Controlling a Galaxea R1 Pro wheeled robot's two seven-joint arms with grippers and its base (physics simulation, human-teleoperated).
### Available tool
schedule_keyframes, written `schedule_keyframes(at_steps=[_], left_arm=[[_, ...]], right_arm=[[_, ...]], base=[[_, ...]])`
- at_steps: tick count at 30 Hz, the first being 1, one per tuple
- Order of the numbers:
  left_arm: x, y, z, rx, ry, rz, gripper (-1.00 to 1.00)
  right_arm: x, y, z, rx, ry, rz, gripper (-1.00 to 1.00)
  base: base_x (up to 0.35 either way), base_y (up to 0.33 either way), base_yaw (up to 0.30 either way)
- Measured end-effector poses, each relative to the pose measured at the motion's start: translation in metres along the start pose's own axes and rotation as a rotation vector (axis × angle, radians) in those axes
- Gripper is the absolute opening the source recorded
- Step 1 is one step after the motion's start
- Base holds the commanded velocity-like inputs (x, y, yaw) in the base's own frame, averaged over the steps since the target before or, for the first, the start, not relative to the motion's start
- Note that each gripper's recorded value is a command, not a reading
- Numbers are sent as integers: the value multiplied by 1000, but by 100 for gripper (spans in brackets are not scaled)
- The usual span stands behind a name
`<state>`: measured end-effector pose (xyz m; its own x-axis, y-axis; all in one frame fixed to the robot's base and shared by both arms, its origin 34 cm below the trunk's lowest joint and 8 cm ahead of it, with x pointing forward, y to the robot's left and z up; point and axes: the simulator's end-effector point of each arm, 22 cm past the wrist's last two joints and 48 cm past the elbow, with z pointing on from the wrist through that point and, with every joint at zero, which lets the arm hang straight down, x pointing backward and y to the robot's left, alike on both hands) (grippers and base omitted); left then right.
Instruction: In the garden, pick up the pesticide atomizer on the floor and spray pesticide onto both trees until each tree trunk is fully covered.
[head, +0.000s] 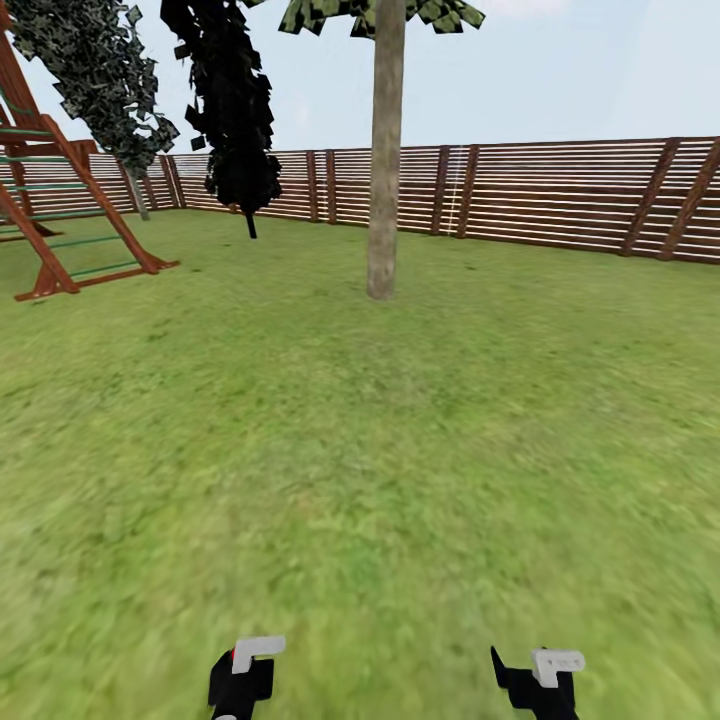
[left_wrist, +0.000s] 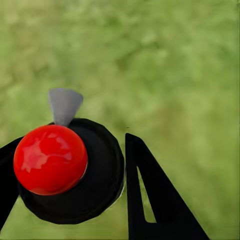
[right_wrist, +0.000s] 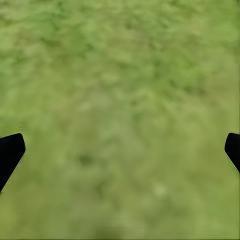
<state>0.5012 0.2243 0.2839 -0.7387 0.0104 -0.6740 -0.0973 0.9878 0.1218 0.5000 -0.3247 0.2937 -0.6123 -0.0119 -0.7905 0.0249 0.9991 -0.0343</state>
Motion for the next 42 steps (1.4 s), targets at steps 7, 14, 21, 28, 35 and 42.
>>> schedule_keyframes(at_steps=[7,14,21,28,35,42], left_arm=[[0,0,0,0,0,0,-100],[0,0,0,0,0,0,-100],[0,0,0,0,1,0,-100],[0,0,0,0,0,0,-100],[0,0,0,0,1,0,-100],[0,0,0,0,0,0,-100]], right_arm=[[0,0,0,0,0,0,100],[0,0,0,0,0,0,100],[0,0,0,0,0,0,100],[0,0,0,0,0,0,100],[0,0,0,0,0,0,100],[0,0,0,0,-1,0,100]], base=[[339,0,0],[339,0,0],[339,0,0],[339,0,0],[339,0,0],[339,0,0]])
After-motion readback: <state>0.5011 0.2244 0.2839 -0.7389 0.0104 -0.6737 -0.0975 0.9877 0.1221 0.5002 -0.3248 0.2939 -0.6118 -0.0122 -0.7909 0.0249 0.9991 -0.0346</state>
